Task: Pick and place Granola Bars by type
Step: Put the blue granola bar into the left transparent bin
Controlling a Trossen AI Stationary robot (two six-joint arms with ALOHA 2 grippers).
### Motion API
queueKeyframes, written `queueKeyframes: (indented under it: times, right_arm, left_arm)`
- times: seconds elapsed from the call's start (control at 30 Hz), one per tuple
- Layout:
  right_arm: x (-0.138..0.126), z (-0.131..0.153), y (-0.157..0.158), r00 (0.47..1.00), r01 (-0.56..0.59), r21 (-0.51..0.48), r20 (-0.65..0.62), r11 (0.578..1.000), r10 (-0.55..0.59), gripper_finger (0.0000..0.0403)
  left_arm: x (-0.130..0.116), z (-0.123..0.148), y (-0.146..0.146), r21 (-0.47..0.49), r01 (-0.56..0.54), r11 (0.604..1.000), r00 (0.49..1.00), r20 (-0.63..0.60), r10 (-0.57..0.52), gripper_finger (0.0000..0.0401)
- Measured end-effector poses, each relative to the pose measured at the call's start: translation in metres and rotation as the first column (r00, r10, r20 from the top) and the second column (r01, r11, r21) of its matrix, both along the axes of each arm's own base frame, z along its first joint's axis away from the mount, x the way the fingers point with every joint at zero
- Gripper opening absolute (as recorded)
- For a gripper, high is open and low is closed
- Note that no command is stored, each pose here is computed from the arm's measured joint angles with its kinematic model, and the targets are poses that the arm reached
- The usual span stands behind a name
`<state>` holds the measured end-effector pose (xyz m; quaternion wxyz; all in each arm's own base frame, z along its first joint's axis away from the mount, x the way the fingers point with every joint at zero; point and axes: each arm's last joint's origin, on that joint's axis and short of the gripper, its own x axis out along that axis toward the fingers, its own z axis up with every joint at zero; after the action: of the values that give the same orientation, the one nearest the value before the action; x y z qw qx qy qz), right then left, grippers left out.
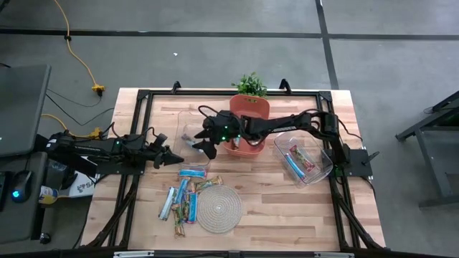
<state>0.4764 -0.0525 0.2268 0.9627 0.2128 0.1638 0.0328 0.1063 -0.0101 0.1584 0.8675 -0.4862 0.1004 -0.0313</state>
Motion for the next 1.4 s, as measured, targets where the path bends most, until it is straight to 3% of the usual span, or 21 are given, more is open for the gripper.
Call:
queueKeyframes:
  times: [0.17, 0.33, 0.6, 0.8, 1.0, 1.2, 1.4]
  right_arm:
    - [-0.006, 0.030, -0.002, 0.992, -0.031, -0.056, 0.122, 0.998, 0.037, 0.0221]
    - [-0.025, 0.074, -0.005, 0.976, -0.030, -0.130, 0.211, 0.991, 0.057, 0.0187]
    - [-0.061, 0.135, -0.002, 0.951, 0.051, -0.188, 0.309, 0.981, 0.010, 0.0089]
    - [-0.084, 0.157, 0.008, 0.960, 0.039, -0.191, 0.278, 0.981, 0.016, 0.0010]
    - [-0.100, 0.164, 0.023, 0.981, 0.002, -0.182, 0.193, 0.983, 0.034, 0.0004]
    - [-0.118, 0.178, 0.038, 0.982, 0.038, -0.223, 0.189, 0.974, 0.005, 0.0001]
    - [-0.146, 0.193, 0.053, 0.987, 0.111, -0.274, 0.140, 0.955, -0.074, 0.0000]
  left_arm:
    - [0.000, 0.001, 0.000, 0.007, 0.000, 1.000, 1.000, 0.017, 0.000, 0.0001]
    - [0.001, 0.012, 0.000, 0.034, -0.009, 0.999, 0.991, 0.135, 0.004, 0.0001]
    - [-0.002, 0.041, 0.001, 0.121, -0.049, 0.991, 0.927, 0.374, 0.000, 0.0001]
    - [-0.010, 0.081, 0.002, 0.238, -0.109, 0.965, 0.898, 0.439, -0.007, 0.0001]
    - [-0.025, 0.120, 0.003, 0.382, -0.131, 0.915, 0.928, 0.373, -0.023, 0.0001]
    - [-0.042, 0.151, 0.005, 0.456, -0.180, 0.871, 0.913, 0.406, -0.024, 0.0001]
    - [-0.050, 0.158, 0.006, 0.489, -0.161, 0.857, 0.938, 0.345, -0.020, 0.0001]
